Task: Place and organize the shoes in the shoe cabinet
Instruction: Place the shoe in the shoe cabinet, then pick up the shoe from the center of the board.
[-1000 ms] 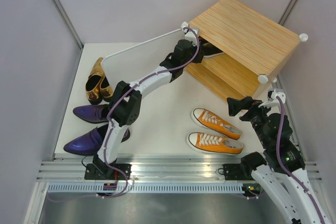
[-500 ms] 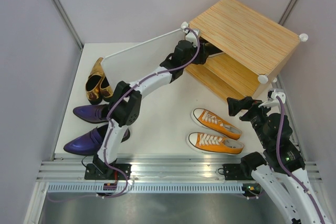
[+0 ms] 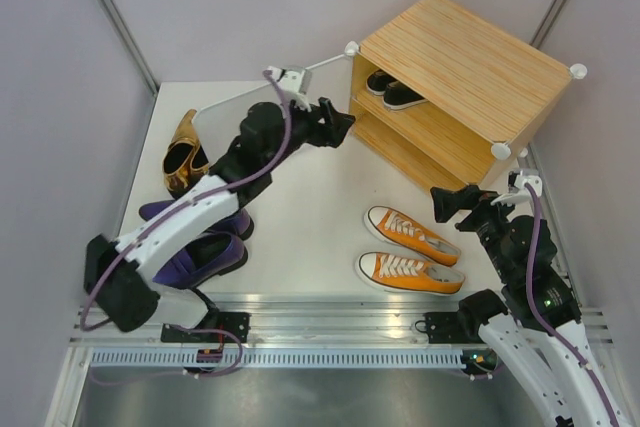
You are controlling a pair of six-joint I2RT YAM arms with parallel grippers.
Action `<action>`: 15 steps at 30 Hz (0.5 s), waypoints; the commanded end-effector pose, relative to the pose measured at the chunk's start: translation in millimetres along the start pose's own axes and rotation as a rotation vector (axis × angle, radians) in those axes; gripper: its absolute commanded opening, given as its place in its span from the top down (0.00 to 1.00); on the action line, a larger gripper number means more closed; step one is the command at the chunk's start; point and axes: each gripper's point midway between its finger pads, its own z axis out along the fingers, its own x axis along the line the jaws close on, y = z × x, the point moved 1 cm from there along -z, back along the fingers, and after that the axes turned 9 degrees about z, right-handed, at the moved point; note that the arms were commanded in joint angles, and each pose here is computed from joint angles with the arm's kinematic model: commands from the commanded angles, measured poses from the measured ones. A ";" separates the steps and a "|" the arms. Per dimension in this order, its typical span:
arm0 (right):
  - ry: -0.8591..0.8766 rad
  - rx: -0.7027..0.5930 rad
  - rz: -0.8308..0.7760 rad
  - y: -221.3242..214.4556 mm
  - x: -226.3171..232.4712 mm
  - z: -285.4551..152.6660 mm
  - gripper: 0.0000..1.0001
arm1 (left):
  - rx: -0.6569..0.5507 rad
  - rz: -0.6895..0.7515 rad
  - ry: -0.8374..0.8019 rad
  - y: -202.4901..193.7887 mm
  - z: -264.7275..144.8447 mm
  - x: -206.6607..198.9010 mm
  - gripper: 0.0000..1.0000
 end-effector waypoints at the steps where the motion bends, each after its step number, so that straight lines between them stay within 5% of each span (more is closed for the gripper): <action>1: 0.064 0.025 -0.020 2.8 13.8 -5.8 0.02 | -0.125 -0.055 0.002 41.8 -69.4 -6.0 0.22; 9: 0.164 0.152 0.037 -15.5 37.2 0.5 0.07 | 0.123 -0.223 0.356 -41.0 -189.2 47.5 0.21; 15: 0.183 0.175 0.069 -24.4 40.2 8.6 0.08 | 0.106 -0.548 0.524 -91.9 -253.2 64.1 0.21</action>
